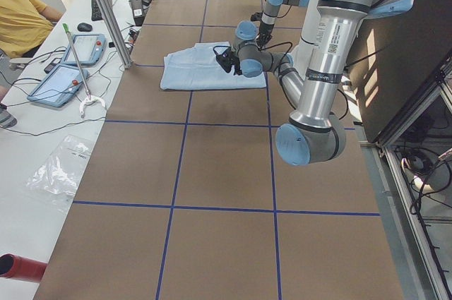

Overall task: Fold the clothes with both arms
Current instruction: 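Move the left gripper down to the near shirt edge beside the right gripper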

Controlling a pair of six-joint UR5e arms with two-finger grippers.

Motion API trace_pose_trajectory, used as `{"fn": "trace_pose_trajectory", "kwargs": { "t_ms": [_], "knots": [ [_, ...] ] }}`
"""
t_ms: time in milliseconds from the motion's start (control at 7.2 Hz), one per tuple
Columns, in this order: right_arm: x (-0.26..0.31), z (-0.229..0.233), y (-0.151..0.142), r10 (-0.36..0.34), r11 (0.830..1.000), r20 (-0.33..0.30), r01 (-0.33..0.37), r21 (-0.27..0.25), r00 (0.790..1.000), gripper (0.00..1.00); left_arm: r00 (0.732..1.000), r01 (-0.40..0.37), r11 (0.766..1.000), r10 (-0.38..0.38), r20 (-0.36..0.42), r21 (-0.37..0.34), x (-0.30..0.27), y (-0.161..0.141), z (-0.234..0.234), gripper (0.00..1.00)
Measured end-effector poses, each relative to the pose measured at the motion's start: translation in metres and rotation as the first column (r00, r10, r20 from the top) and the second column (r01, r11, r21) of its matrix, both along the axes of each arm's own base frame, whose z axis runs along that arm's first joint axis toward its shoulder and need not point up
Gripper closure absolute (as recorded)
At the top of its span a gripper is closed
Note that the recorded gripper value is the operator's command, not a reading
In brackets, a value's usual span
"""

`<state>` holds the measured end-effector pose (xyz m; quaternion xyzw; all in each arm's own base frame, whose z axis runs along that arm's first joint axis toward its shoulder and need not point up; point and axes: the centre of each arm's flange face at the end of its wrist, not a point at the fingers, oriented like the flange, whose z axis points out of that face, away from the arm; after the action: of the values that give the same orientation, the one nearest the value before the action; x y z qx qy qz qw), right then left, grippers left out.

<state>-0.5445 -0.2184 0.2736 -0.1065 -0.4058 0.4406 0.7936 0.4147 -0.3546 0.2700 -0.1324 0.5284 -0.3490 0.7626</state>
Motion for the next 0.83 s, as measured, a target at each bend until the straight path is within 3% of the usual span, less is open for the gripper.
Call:
{"fn": "trace_pose_trajectory", "kwargs": {
  "t_ms": [417, 834],
  "knots": [
    [0.000, -0.001, 0.000, -0.002, 1.000, 0.001, 0.002, 0.000, 1.000, 1.00, 1.000, -0.015, 0.996, 0.016, 0.014, -0.082, 0.041, 0.054, 0.010, 0.51],
    [-0.001, -0.001, 0.001, -0.002, 1.000, 0.002, 0.002, 0.000, 1.000, 1.00, 0.999, -0.020, 0.995, 0.023, 0.030, -0.097, 0.064, 0.080, 0.016, 0.49]
  ]
}}
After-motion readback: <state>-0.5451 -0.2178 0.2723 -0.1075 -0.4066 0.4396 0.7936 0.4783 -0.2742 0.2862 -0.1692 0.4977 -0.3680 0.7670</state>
